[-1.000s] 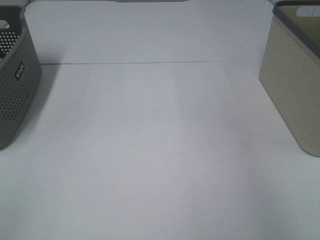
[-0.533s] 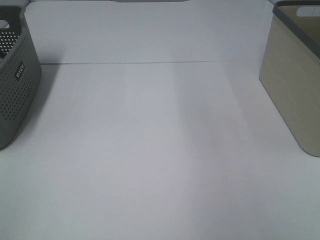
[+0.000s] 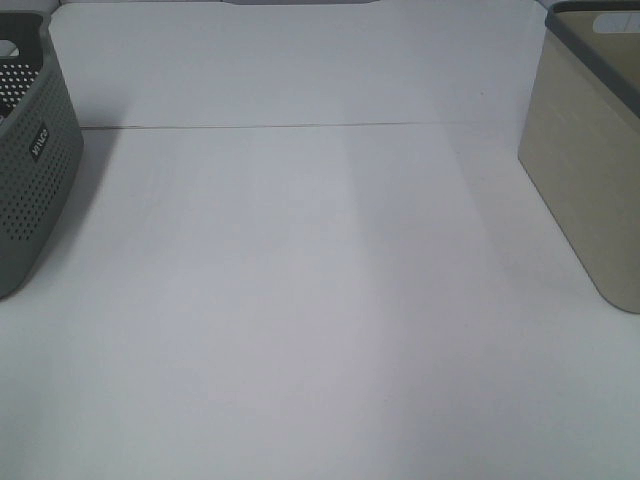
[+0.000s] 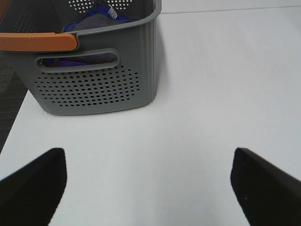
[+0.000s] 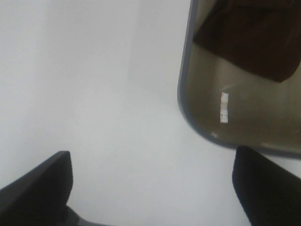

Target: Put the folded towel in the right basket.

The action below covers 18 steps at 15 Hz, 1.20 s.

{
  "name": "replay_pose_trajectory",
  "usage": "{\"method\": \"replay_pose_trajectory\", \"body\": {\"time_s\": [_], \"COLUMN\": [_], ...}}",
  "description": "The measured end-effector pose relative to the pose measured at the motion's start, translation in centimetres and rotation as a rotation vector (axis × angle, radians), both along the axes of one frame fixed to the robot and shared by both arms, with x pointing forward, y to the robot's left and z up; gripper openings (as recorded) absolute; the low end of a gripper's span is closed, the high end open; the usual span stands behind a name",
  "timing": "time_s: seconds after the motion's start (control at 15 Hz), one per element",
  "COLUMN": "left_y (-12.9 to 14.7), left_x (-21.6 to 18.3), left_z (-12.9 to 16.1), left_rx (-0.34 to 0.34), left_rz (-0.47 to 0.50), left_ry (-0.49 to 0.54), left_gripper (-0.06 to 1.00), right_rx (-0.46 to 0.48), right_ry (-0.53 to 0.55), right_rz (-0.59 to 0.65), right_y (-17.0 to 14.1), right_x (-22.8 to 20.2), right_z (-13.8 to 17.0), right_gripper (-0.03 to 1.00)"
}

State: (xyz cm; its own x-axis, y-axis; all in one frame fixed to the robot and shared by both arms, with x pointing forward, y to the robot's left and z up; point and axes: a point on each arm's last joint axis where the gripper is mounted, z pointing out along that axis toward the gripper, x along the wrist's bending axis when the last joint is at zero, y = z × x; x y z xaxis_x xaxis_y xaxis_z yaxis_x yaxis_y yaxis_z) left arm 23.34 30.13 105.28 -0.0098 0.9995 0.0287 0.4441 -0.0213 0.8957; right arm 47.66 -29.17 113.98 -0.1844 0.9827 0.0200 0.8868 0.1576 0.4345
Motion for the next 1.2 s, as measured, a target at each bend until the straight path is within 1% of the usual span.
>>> {"method": "replay_pose_trajectory", "body": {"time_s": [0.07, 0.4, 0.6, 0.67, 0.73, 0.8, 0.87, 1.07, 1.13, 1.2], "left_y": [0.0, 0.0, 0.0, 0.0, 0.0, 0.0, 0.0, 0.0, 0.0, 0.0], "left_x": [0.0, 0.0, 0.0, 0.0, 0.0, 0.0, 0.0, 0.0, 0.0, 0.0], "left_z": [0.0, 0.0, 0.0, 0.0, 0.0, 0.0, 0.0, 0.0, 0.0, 0.0], "left_rx": [0.000, 0.000, 0.000, 0.000, 0.000, 0.000, 0.000, 0.000, 0.000, 0.000], "left_rz": [0.000, 0.000, 0.000, 0.000, 0.000, 0.000, 0.000, 0.000, 0.000, 0.000], "left_ry": [0.000, 0.000, 0.000, 0.000, 0.000, 0.000, 0.000, 0.000, 0.000, 0.000], "left_gripper": [0.88, 0.88, 0.88, 0.88, 0.88, 0.88, 0.88, 0.88, 0.88, 0.88], "right_rx": [-0.002, 0.004, 0.010, 0.010, 0.013, 0.013, 0.019, 0.020, 0.021, 0.021], "right_ry": [0.013, 0.125, 0.115, 0.076, 0.032, 0.032, -0.155, -0.498, -0.546, -0.553], "right_rz": [0.000, -0.022, -0.048, -0.059, -0.068, -0.068, -0.075, -0.074, -0.074, -0.075], "right_y": [0.0, 0.0, 0.0, 0.0, 0.0, 0.0, 0.0, 0.0, 0.0, 0.0], "right_x": [-0.6, -8.0, -12.7, -14.9, -16.3, -16.3, -19.0, -23.5, -24.2, -24.3], "right_z": [-0.5, -5.8, -9.0, -10.3, -10.8, -10.8, -10.7, -10.0, -10.0, -10.0], "right_gripper": [0.88, 0.88, 0.88, 0.88, 0.88, 0.88, 0.88, 0.88, 0.88, 0.88]}}
